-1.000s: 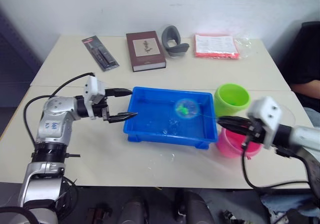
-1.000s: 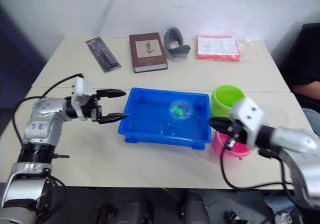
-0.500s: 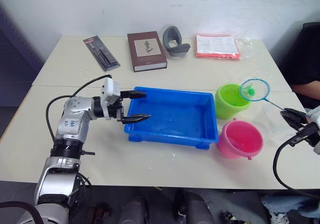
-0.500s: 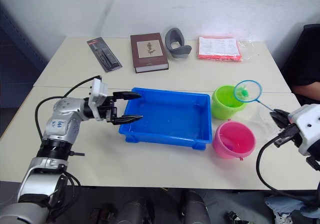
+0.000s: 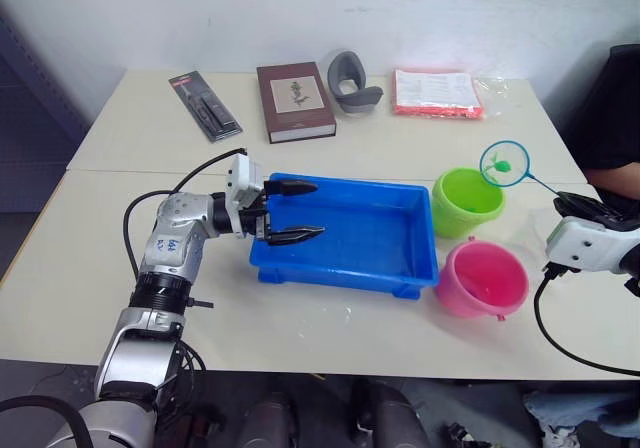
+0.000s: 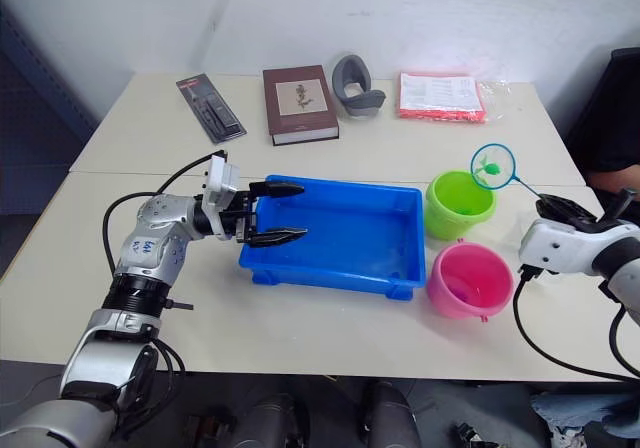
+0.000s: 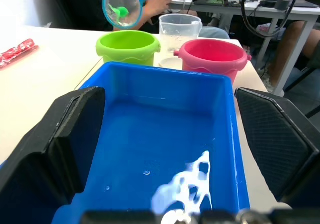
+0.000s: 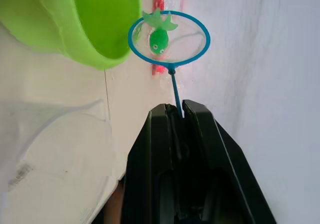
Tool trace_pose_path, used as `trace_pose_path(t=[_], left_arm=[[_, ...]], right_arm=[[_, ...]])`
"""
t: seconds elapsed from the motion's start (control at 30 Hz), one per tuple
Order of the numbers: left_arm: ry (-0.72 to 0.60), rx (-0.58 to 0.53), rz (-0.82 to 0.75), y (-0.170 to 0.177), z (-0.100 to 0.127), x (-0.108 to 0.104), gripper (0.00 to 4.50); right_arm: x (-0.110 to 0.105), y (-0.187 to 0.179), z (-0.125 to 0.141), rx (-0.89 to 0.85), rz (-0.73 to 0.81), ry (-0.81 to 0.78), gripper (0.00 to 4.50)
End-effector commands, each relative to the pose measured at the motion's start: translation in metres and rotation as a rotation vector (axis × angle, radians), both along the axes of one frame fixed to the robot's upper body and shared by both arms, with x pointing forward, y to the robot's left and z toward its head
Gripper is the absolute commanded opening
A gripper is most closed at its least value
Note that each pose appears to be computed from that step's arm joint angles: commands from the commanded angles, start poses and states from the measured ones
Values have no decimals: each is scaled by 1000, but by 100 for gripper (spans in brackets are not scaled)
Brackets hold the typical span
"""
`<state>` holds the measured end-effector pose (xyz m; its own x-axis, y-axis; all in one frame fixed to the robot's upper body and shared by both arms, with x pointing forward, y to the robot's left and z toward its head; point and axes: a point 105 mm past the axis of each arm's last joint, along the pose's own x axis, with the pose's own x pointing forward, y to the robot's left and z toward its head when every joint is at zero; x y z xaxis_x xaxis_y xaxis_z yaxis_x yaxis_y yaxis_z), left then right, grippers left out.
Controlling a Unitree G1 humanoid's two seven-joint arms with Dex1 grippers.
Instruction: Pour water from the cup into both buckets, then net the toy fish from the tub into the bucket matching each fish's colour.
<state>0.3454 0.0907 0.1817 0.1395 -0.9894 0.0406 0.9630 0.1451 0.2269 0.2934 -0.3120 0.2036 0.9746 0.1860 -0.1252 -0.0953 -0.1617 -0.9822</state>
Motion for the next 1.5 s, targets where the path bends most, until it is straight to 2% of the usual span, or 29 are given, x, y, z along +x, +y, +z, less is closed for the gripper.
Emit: trace_pose_path(t=[0.03, 0.27, 0.43, 0.57, 0.7, 0.77, 0.9, 1.0, 1.07, 1.17, 1.33, 1.5], left_arm=[[-38, -35, -7, -9, 8, -2, 446], [-41, -72, -19, -21, 8, -1, 446], [-43, -83, -7, -22, 8, 0, 446], [-41, -72, 11, -12, 5, 0, 446], [-21, -83, 27, 17, 9, -3, 446], [-4, -86, 23, 30, 13, -7, 446], [-11, -48, -13, 52, 25, -25, 446], [3, 74, -10, 74, 16, -40, 446], [18, 128, 19, 90, 12, -47, 446], [62, 208, 55, 113, -3, -60, 446], [134, 353, 60, 144, -30, -96, 446], [179, 372, 72, 147, -40, -111, 446]], right_arm=[[-2, 6, 5, -158, 114, -64, 0], [0, -9, 10, -255, 149, -139, 0], [-3, -5, 17, -198, 177, -182, 0], [-9, 8, 28, 139, 205, -185, 0], [-23, 49, 28, 640, 350, -12, 0], [-27, 59, 30, 815, 367, 43, 0], [-45, 98, 20, 1104, 497, 330, 0], [-70, 146, 7, 1286, 655, 643, 0], [-77, 165, -15, 1276, 640, 798, 0], [-78, 185, -40, 1157, 649, 882, 0], [-87, 220, -84, 1036, 702, 1126, 0], [-72, 231, -125, 924, 668, 1177, 0]])
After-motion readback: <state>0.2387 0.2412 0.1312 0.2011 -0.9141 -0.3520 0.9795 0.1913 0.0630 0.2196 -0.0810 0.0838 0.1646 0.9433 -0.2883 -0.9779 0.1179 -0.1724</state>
